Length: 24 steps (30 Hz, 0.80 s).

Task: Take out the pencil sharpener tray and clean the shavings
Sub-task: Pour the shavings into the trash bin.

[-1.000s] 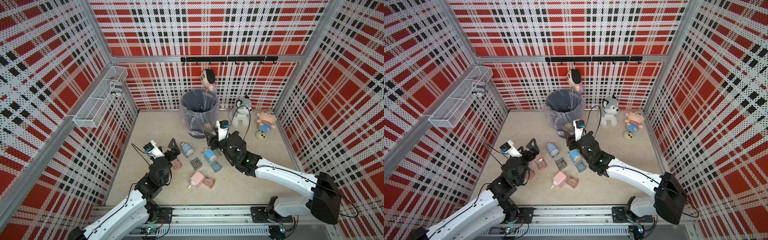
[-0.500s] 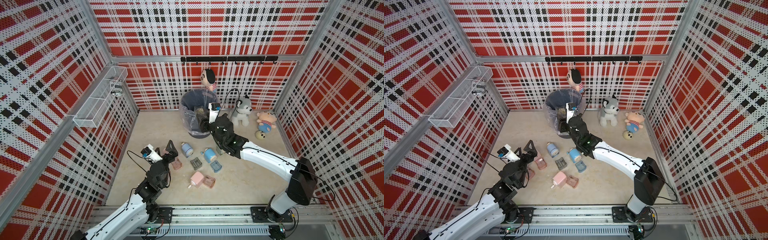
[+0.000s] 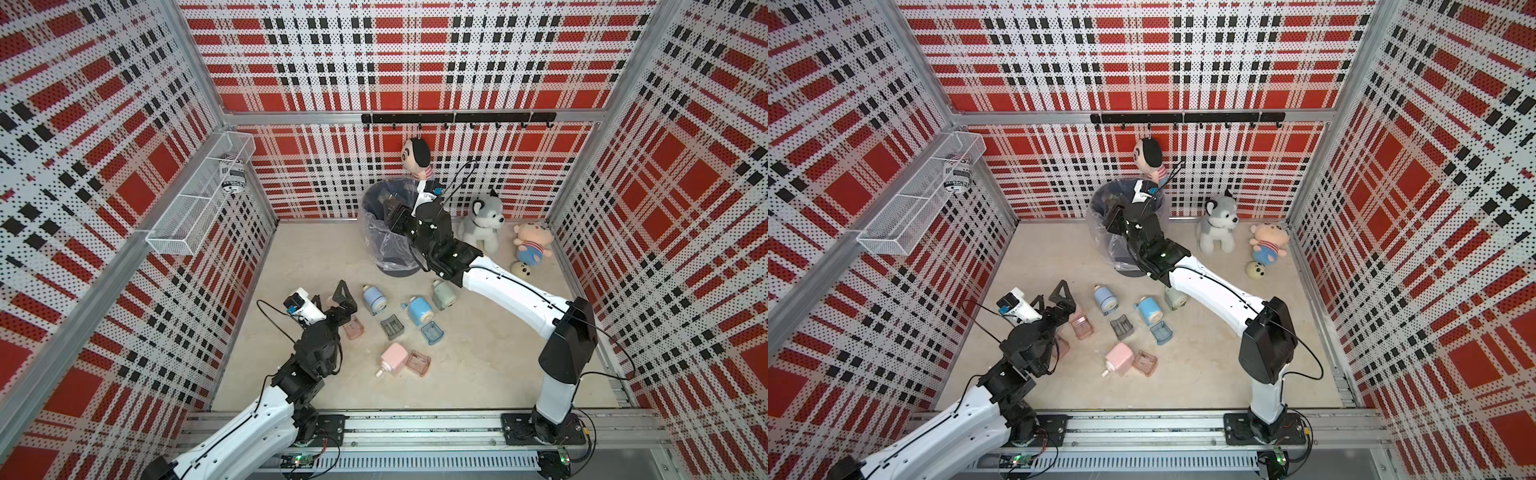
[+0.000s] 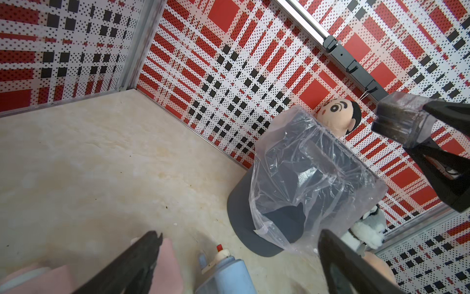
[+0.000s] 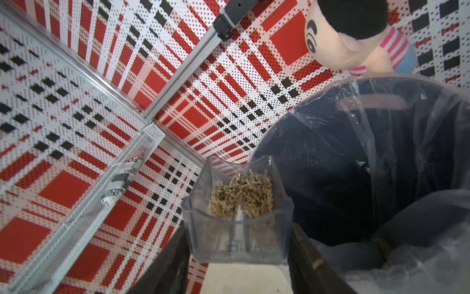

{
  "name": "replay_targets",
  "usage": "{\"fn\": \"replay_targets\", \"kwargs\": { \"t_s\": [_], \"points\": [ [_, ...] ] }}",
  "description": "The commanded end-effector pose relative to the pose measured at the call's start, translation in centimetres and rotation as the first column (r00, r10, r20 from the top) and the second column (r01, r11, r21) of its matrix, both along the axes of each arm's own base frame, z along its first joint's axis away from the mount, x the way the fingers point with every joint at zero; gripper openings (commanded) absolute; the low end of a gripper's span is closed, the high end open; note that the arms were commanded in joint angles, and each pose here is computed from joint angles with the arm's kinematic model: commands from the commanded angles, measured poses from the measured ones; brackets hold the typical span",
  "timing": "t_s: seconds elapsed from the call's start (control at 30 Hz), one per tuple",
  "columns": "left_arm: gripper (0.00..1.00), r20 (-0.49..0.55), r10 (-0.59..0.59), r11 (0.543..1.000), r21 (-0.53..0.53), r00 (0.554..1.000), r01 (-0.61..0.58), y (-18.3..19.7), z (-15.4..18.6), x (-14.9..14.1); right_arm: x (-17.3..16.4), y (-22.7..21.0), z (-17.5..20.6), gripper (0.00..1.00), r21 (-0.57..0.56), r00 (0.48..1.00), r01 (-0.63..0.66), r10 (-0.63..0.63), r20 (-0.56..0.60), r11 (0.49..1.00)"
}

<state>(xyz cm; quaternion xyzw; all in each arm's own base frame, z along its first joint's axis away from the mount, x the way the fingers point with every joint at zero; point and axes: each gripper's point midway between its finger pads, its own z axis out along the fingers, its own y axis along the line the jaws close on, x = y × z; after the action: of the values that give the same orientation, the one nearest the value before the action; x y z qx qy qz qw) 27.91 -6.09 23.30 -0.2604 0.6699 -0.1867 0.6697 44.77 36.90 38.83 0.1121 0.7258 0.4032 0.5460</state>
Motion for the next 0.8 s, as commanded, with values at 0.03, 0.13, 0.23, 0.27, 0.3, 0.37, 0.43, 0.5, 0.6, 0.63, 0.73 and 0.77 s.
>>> {"fn": "replay_targets", "kwargs": {
  "t_s": [0.03, 0.13, 0.23, 0.27, 0.3, 0.37, 0.43, 0.5, 0.6, 0.63, 0.73, 0.77],
  "points": [
    [0.98, 0.003, -0.002, 1.0, -0.009, 1.0, 0.002, 0.0, -0.3, 0.1, 0.8, 0.4, 0.1, 0.44, 0.194, 0.992, -0.004, 0.029, -0.123, 0.981],
    [0.98, -0.002, 0.003, 1.0, -0.007, 1.0, -0.003, 0.1, -0.5, 0.1, 1.2, 0.6, 0.5, 0.44, 0.288, 0.986, 0.002, 0.047, -0.16, 0.957],
    [0.98, -0.005, 0.003, 1.0, -0.008, 1.0, -0.003, 0.1, -0.6, 0.2, 1.5, 1.1, 0.3, 0.44, 0.385, 0.975, 0.001, 0.084, -0.204, 0.923],
    [0.98, -0.005, 0.003, 1.0, -0.009, 1.0, -0.003, 0.1, -0.6, 0.2, 1.7, 1.3, 0.1, 0.43, 0.413, 0.971, 0.004, 0.095, -0.219, 0.911],
    [0.98, -0.006, 0.002, 1.0, -0.01, 1.0, -0.002, 0.1, -0.7, 0.2, 1.8, 1.5, 0.0, 0.43, 0.437, 0.967, 0.008, 0.105, -0.233, 0.899],
    [0.98, -0.009, 0.001, 1.0, -0.008, 1.0, -0.001, 0.0, -0.8, 0.2, 1.9, 1.6, 0.0, 0.43, 0.475, 0.962, 0.02, 0.114, -0.25, 0.88],
    [0.98, -0.01, 0.003, 1.0, -0.008, 1.0, -0.003, 0.1, -0.8, 0.2, 1.9, 1.6, 0.0, 0.42, 0.518, 0.955, 0.038, 0.121, -0.27, 0.855],
    [0.98, -0.01, 0.006, 1.0, -0.007, 1.0, -0.006, 0.1, -0.8, 0.2, 1.9, 1.2, 0.1, 0.42, 0.543, 0.953, 0.062, 0.112, -0.282, 0.837],
    [0.98, -0.012, 0.009, 1.0, -0.007, 1.0, -0.009, 0.2, -0.9, 0.3, 1.8, 0.6, 0.0, 0.42, 0.575, 0.945, 0.104, 0.099, -0.311, 0.812],
    [0.98, -0.014, 0.009, 1.0, -0.007, 1.0, -0.009, 0.2, -1.0, 0.3, 1.7, 0.2, -0.2, 0.43, 0.585, 0.942, 0.124, 0.091, -0.324, 0.801],
    [0.98, -0.019, 0.008, 1.0, -0.008, 1.0, -0.008, 0.1, -1.3, 0.4, 1.6, -0.9, -0.9, 0.43, 0.61, 0.93, 0.19, 0.058, -0.363, 0.77],
    [0.98, -0.022, 0.008, 1.0, -0.007, 1.0, -0.009, 0.1, -1.4, 0.4, 1.5, -1.3, -1.0, 0.44, 0.618, 0.925, 0.212, 0.049, -0.377, 0.757]
  ]
}}
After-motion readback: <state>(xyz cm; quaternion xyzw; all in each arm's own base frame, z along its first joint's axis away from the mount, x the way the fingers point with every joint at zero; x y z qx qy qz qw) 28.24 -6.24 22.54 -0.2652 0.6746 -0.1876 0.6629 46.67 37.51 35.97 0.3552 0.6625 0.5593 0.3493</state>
